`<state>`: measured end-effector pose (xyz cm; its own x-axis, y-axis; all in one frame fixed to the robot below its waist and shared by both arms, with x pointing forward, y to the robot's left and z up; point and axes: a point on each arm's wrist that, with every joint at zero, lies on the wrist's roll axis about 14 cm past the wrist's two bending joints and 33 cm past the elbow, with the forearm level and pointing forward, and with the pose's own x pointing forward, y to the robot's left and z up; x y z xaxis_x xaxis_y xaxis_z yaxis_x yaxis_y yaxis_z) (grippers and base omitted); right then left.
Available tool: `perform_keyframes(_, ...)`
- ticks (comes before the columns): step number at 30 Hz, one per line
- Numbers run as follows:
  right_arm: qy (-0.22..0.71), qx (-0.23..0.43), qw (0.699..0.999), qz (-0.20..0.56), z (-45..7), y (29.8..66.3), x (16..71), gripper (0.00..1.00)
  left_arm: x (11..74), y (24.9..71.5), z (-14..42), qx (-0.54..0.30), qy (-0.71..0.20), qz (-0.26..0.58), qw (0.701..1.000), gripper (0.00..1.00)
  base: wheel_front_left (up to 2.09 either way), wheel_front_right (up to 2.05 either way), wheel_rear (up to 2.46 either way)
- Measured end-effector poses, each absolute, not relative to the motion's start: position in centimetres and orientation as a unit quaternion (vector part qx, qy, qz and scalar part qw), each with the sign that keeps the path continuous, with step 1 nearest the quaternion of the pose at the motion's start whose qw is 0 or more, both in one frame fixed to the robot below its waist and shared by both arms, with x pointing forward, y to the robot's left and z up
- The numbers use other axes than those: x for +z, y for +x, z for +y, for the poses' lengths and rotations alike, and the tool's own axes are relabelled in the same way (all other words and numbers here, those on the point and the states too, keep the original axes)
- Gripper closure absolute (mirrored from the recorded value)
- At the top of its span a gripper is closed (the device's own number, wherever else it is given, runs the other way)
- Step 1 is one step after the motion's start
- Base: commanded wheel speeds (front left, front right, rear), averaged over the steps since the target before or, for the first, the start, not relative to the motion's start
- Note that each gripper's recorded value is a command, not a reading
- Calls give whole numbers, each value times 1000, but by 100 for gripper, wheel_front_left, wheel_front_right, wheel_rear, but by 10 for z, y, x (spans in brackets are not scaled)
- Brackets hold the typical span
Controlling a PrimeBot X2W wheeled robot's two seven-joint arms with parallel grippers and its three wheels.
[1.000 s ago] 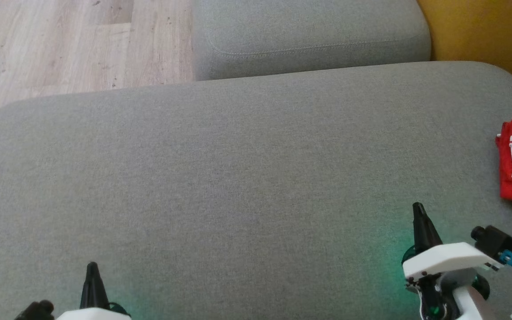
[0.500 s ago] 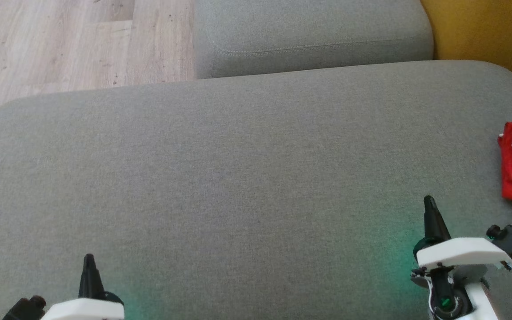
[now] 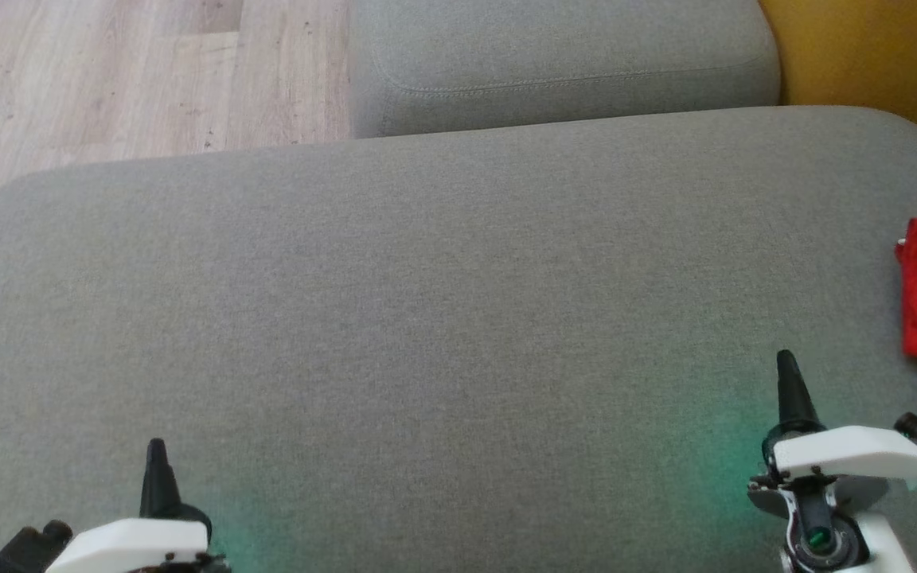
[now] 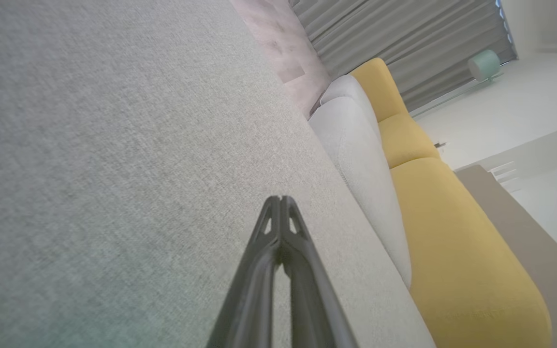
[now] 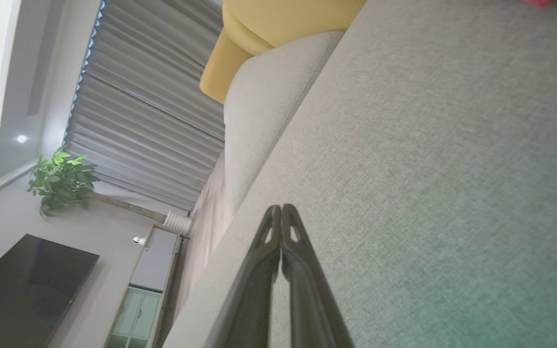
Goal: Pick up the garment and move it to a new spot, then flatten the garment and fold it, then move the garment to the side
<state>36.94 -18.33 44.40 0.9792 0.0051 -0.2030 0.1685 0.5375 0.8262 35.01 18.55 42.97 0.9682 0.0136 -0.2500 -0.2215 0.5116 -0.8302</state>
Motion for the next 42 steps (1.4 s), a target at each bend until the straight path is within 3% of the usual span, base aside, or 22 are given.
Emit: perform_keyframes(42,669,-38,741,28,-201,381,479,100,461,368,188,44,-670,62,738,100,0,0,0)
